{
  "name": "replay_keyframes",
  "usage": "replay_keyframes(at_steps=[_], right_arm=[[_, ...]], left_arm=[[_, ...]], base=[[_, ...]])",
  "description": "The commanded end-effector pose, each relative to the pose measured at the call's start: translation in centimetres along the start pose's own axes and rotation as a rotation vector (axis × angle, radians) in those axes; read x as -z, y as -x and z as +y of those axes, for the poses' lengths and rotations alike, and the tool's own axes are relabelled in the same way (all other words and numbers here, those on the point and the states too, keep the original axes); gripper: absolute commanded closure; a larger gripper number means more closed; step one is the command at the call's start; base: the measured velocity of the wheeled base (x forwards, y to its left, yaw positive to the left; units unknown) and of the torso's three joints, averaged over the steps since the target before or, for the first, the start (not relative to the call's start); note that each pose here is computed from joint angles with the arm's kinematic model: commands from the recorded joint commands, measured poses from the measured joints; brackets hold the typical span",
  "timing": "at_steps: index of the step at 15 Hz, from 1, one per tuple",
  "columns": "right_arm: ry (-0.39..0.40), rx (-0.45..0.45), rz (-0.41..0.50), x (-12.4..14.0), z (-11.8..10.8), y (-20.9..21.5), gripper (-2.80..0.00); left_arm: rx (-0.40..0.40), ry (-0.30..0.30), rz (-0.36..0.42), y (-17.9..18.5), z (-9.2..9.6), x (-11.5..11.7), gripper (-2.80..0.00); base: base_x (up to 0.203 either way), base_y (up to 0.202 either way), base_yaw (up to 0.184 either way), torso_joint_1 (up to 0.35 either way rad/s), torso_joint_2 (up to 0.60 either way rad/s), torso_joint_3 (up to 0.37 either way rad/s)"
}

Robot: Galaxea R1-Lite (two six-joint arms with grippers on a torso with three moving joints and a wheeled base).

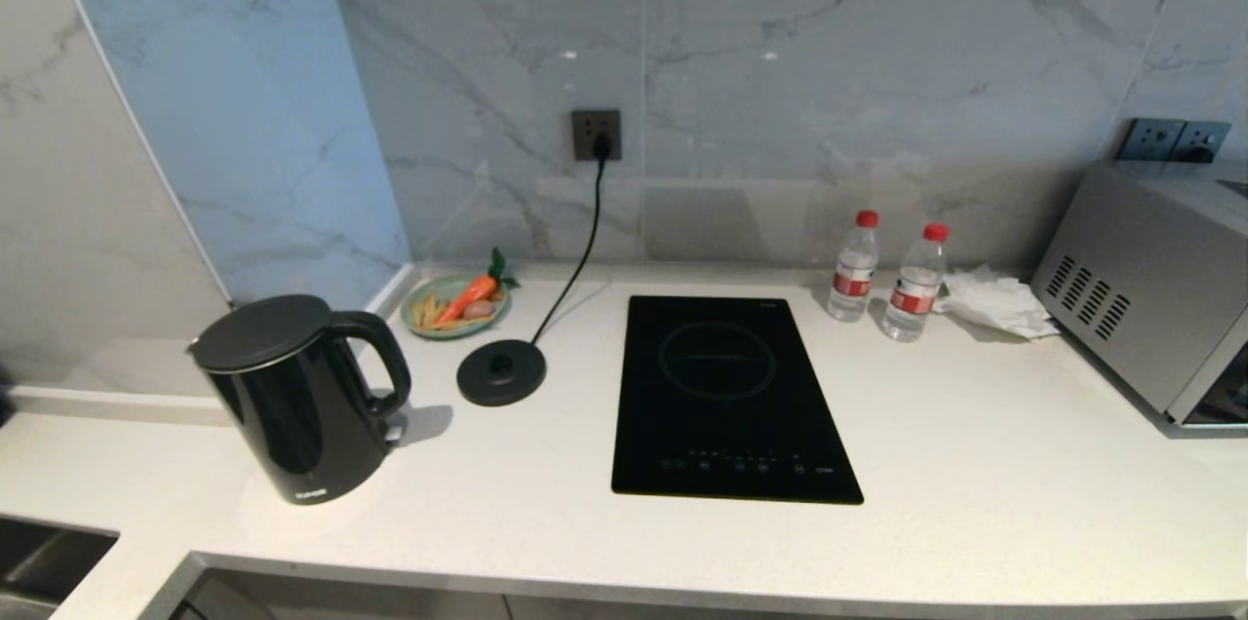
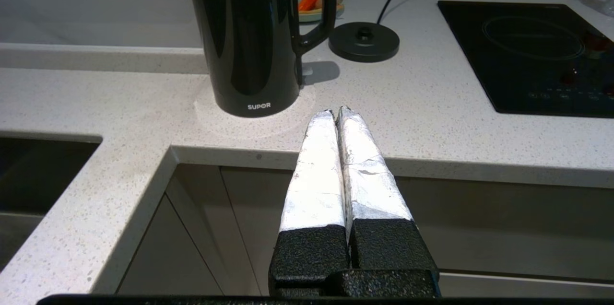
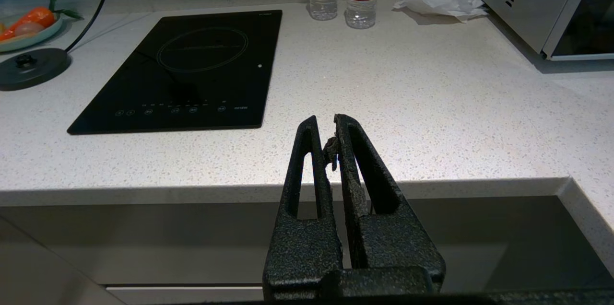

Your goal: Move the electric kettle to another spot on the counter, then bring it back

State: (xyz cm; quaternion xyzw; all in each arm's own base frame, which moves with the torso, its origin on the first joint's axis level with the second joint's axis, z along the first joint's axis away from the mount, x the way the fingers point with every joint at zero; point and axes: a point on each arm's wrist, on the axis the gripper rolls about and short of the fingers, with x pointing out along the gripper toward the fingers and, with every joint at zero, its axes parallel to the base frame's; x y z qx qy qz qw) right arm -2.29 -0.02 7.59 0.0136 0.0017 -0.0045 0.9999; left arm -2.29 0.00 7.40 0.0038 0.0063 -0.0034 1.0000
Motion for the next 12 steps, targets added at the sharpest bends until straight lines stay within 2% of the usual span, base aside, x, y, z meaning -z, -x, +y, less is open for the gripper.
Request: replay_keyframes(at_steps=[1, 12], right_arm=[[0.000, 0.000, -0.001, 0.00, 0.00, 0.00, 0.00], [0.000, 0.000, 0.001, -0.01, 0.00, 0.01, 0.00]], left_arm=[[0.001, 0.000, 0.001, -0.01, 0.00, 0.04, 0.00], [0.001, 0.000, 0.001, -0.01, 0.00, 0.04, 0.00]], base=[[0.000, 0.000, 0.000, 0.000, 0.00, 0.000], [0.000, 0.000, 0.000, 0.000, 0.00, 0.000]])
